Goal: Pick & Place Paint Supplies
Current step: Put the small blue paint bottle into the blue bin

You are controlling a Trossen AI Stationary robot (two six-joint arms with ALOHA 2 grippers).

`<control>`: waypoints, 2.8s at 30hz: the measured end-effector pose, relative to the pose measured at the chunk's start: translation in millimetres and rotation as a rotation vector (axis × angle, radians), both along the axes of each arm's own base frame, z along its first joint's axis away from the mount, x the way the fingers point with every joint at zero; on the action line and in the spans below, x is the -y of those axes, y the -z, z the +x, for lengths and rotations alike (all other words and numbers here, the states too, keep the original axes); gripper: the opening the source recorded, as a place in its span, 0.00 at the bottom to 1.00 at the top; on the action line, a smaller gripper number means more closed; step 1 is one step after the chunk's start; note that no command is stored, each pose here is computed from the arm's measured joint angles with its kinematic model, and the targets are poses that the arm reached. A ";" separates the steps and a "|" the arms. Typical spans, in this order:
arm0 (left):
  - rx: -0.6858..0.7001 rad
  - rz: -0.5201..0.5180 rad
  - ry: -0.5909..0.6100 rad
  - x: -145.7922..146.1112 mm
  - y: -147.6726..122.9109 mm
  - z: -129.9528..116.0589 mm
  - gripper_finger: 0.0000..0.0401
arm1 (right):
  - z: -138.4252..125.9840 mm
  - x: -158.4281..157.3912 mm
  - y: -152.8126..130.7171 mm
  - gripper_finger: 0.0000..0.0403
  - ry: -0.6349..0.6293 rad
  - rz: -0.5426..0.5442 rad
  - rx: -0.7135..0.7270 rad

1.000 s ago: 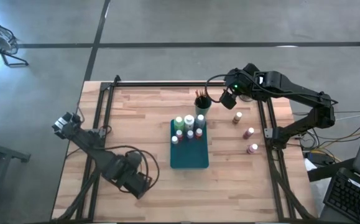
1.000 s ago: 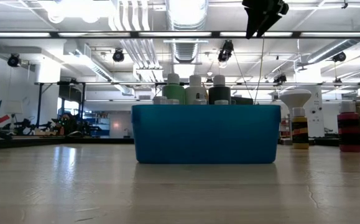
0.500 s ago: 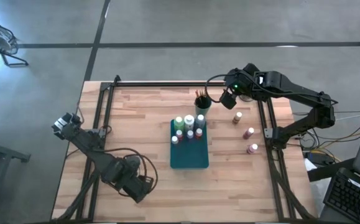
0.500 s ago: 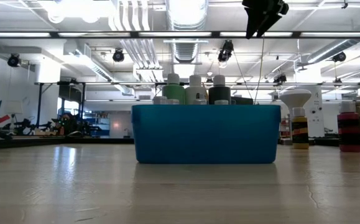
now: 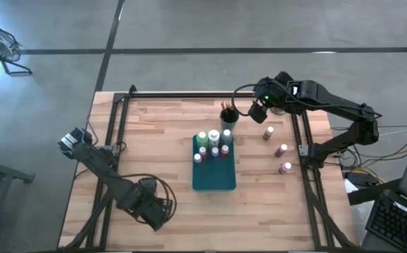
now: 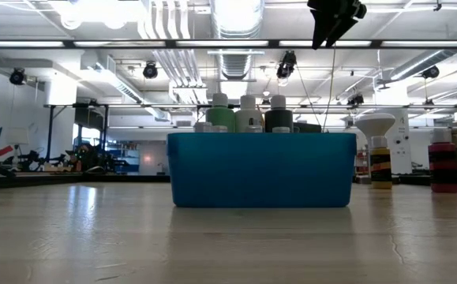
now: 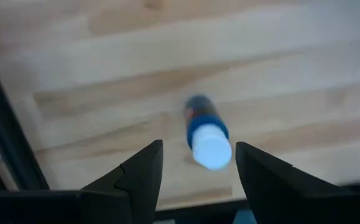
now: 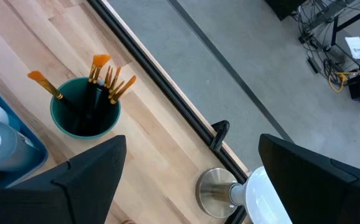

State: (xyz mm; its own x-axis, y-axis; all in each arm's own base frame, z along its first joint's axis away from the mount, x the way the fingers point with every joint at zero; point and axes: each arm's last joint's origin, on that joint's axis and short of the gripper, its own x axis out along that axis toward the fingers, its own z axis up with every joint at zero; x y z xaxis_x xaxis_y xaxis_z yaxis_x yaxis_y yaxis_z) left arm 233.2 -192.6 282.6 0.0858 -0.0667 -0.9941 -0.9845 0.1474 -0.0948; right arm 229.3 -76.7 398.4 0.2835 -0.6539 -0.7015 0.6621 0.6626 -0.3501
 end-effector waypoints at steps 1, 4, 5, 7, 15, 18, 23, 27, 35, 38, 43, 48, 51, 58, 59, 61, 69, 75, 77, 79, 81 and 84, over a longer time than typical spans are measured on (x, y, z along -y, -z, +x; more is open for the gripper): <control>-0.002 -0.022 0.024 1.4 3.3 0.7 0.51 | 0.0 0.0 0.0 0.90 0.000 0.000 0.000; -0.013 -0.047 0.058 4.1 10.5 -0.4 0.51 | 0.1 0.0 0.1 0.90 0.000 0.000 -0.001; -0.008 -0.051 0.069 5.4 11.9 -0.8 0.51 | 0.0 0.0 0.0 0.90 0.000 0.000 0.000; 0.000 -0.052 0.094 7.9 13.1 -2.1 0.51 | 0.0 0.0 0.0 0.90 0.000 0.000 0.000; 0.036 -0.003 0.138 12.8 13.2 -6.6 0.52 | 0.0 0.0 0.0 0.90 0.000 0.000 0.000; 0.040 0.001 0.155 12.6 13.2 -6.5 0.52 | 0.0 0.1 0.0 0.90 0.000 0.000 0.000; 0.055 0.015 0.173 13.4 13.1 -6.7 0.53 | 0.0 0.0 0.1 0.90 0.000 0.000 -0.001; 0.075 0.019 0.184 14.8 13.0 -6.2 0.58 | 0.1 0.1 0.1 0.90 0.000 0.000 0.000; 0.125 0.004 0.214 17.4 19.6 -2.6 0.62 | 0.1 0.0 0.1 0.90 0.000 0.000 0.000; 0.129 -0.001 0.212 17.6 24.4 -2.3 0.62 | 0.0 0.1 0.1 0.90 0.000 0.000 -0.001; 0.112 -0.017 0.198 17.3 29.6 -3.1 0.62 | 0.1 0.0 0.1 0.90 0.000 0.000 -0.001; 0.104 -0.010 0.196 15.8 32.7 -3.4 0.62 | 0.0 0.1 0.1 0.90 0.000 0.000 -0.001; 0.111 -0.013 0.198 14.6 33.8 -1.4 0.61 | 0.1 0.1 0.1 0.90 0.000 0.000 0.000; 0.093 -0.042 0.193 8.0 45.2 2.9 0.61 | 0.1 0.0 0.1 0.90 0.000 0.000 0.000; 0.089 -0.045 0.191 7.5 45.8 3.2 0.61 | 0.1 0.1 0.1 0.90 0.000 0.000 -0.001; 0.093 -0.053 0.190 7.9 45.6 3.9 0.61 | 0.1 0.0 0.1 0.90 0.000 0.000 0.000; 0.081 -0.052 0.173 7.0 48.5 2.7 0.61 | 0.0 0.1 0.0 0.90 0.000 0.000 0.000; 0.077 -0.060 0.166 7.2 49.1 2.7 0.61 | 0.1 0.1 0.1 0.90 0.000 0.000 0.000; 0.076 -0.060 0.163 7.1 49.1 2.7 0.61 | 0.0 0.0 0.1 0.90 0.000 0.000 0.000; 0.070 -0.057 0.156 6.8 49.2 2.2 0.61 | 0.1 0.1 0.1 0.90 0.000 0.000 -0.001; 0.069 -0.058 0.149 6.7 49.2 2.2 0.61 | 0.1 0.1 0.1 0.90 0.000 0.000 -0.001; 0.071 -0.058 0.155 6.6 49.0 2.3 0.61 | 0.1 0.1 0.1 0.90 0.000 0.000 -0.001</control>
